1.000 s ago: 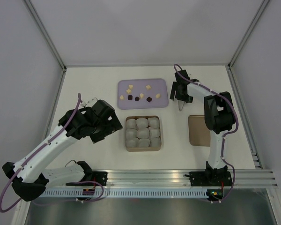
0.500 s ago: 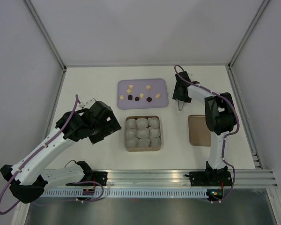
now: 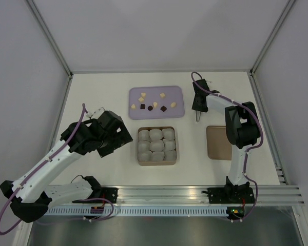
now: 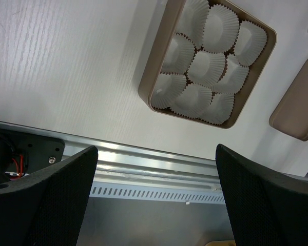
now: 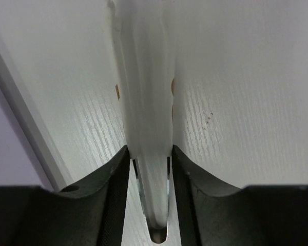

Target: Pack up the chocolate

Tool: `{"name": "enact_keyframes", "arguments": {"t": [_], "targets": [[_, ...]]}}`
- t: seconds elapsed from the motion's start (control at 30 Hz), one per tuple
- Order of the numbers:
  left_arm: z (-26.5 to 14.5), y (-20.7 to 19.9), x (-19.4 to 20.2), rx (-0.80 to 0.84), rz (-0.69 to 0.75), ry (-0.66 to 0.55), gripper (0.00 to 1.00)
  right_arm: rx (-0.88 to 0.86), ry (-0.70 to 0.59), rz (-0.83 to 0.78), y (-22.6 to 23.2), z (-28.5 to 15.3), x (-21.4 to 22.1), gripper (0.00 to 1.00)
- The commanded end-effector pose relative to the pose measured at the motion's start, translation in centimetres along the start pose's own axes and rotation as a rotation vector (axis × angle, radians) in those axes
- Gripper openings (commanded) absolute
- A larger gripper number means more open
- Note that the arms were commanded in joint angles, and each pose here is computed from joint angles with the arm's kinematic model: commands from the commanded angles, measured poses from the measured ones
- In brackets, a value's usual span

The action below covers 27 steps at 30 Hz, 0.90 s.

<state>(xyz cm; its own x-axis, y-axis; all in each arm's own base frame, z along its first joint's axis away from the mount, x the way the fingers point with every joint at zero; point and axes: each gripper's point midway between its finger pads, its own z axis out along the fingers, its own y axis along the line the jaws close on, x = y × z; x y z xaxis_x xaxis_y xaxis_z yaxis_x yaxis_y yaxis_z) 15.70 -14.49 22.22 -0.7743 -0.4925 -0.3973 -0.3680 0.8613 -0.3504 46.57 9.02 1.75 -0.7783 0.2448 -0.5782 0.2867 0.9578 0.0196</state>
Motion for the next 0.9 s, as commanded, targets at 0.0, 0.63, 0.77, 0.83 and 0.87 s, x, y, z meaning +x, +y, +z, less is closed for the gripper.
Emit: {"name": "enact_keyframes", "arguments": {"t": [0.0, 0.63, 0.77, 0.83, 0.87], "targets": [[-0.3, 0.0, -0.6, 0.016, 0.005, -0.031, 1.00, 0.029, 0.062, -0.044, -1.3, -0.5, 1.8, 0.41], [-1.3, 0.7, -0.6, 0.052, -0.076, -0.045, 1.00, -0.265, 0.226, -0.213, 1.3, -12.7, 1.3, 0.43], [-1.5, 1.0, -0.6, 0.056, -0.104, -0.049, 1.00, -0.311, 0.280, -0.288, 2.2, -14.3, 2.0, 0.46], [-1.6, 1.2, -0.6, 0.060, -0.111, -0.053, 1.00, -0.306, 0.279, -0.333, 3.1, -14.6, 2.3, 0.46], [-1.7, 1.2, -0.7, 0.061, -0.116, -0.055, 0.99, -0.306, 0.284, -0.343, 3.4, -14.7, 2.5, 0.46]]}}
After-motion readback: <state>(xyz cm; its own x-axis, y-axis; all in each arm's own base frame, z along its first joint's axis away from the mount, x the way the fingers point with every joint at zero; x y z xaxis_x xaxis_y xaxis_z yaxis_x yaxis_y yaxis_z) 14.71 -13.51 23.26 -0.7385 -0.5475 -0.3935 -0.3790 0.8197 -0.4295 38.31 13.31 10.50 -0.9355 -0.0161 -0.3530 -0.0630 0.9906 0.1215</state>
